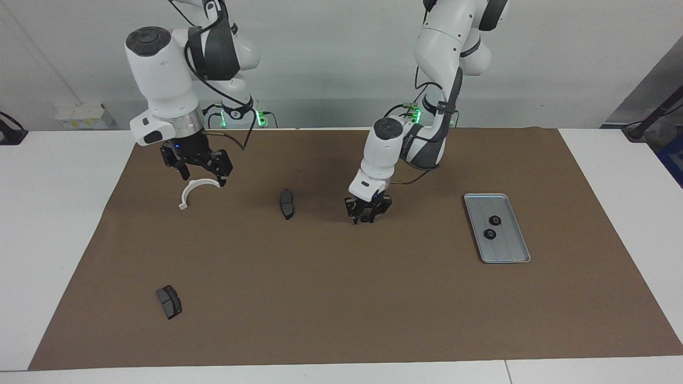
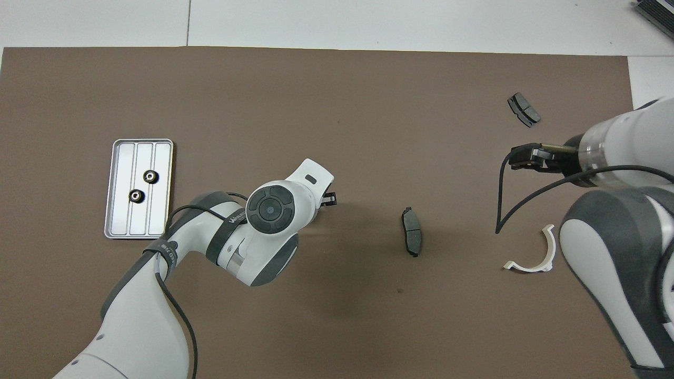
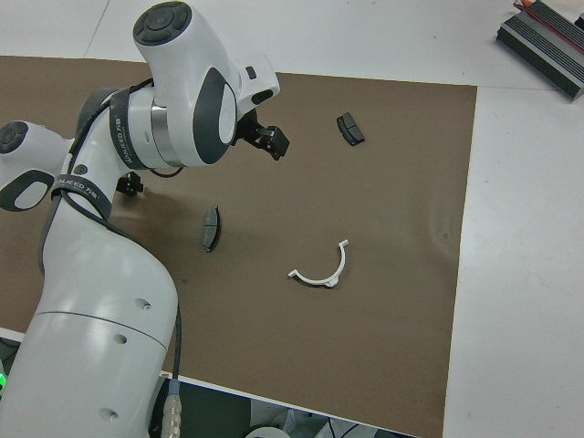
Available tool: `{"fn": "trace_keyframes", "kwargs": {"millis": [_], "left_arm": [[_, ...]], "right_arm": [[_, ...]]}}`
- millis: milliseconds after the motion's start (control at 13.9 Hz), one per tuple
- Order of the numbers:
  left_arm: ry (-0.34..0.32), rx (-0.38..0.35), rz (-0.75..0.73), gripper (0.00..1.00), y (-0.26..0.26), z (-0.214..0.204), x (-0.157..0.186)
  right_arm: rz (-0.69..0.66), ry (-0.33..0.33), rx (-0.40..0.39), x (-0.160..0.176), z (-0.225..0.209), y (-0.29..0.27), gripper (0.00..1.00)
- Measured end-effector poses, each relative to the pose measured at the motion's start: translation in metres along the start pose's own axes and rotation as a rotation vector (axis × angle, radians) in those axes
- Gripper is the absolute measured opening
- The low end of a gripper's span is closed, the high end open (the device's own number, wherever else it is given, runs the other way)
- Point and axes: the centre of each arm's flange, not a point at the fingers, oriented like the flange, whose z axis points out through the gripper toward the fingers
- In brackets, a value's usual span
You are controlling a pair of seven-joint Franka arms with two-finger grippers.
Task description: Pick bearing gear from pile to tray
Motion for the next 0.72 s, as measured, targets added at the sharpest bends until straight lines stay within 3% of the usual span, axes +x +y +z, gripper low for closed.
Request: {"fn": "trace_keyframes", "kwargs": {"millis": [216, 288, 360, 719], "left_arm": [[-0.002, 0.008, 0.008, 0.44, -0.001, -0.001, 0.0], [-0.002, 0.01, 0.011, 0.39, -0.001, -0.001, 0.0], [-0.002, 0.011, 0.014, 0.28, -0.002, -0.001, 0.0], [-0.003, 0.013, 0.016, 0.24, -0.002, -0.002, 0.001]], "right_arm": [[-0.044, -0.011, -0.006, 0.009, -0.033, 0.015, 1.0], [-0.059, -0.028, -0.01, 0.012, -0.041, 0.018, 1.0], [-0.077, -0.049, -0.014, 0.014, -0.045, 0.019, 1.0], [-0.139, -0.116, -0.026, 0.009, -0.031, 0.003, 1.0]]}}
